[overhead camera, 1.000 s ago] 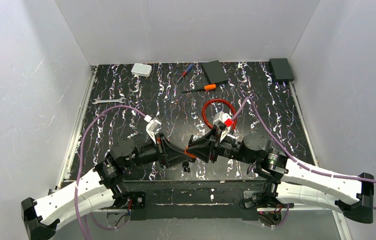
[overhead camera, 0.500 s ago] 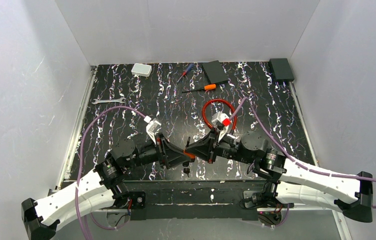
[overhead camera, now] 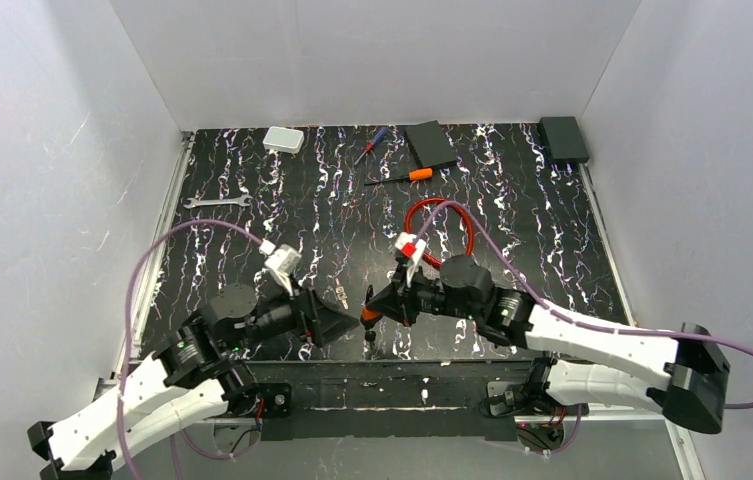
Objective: Unlock with the key
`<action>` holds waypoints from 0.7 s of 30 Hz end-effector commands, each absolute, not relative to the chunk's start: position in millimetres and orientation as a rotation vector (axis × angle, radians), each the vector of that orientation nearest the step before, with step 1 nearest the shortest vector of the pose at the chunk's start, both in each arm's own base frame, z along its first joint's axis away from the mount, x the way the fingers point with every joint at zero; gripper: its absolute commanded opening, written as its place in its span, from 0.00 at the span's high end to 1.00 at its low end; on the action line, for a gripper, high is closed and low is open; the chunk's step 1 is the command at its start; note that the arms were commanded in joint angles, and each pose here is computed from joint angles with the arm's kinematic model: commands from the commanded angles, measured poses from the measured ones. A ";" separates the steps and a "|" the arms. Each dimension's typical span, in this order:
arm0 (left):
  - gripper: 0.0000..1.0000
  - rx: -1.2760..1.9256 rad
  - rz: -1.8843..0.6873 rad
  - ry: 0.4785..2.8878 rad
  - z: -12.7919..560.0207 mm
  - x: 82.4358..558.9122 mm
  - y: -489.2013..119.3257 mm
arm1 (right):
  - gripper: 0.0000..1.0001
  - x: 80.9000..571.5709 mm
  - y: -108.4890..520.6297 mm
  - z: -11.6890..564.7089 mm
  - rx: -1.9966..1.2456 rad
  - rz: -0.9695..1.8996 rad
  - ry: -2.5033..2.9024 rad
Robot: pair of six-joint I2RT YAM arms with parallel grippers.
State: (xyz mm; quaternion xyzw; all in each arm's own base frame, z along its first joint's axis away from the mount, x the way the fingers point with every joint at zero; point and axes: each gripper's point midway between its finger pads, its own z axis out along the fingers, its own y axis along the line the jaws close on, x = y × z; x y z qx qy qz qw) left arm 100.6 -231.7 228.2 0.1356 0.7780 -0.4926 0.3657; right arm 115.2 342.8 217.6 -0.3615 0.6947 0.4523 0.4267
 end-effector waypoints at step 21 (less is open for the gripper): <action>0.19 0.313 -0.347 2.055 236.9 155.4 -109.7 | 0.99 231.8 435.0 93.3 -1.074 1.371 2.033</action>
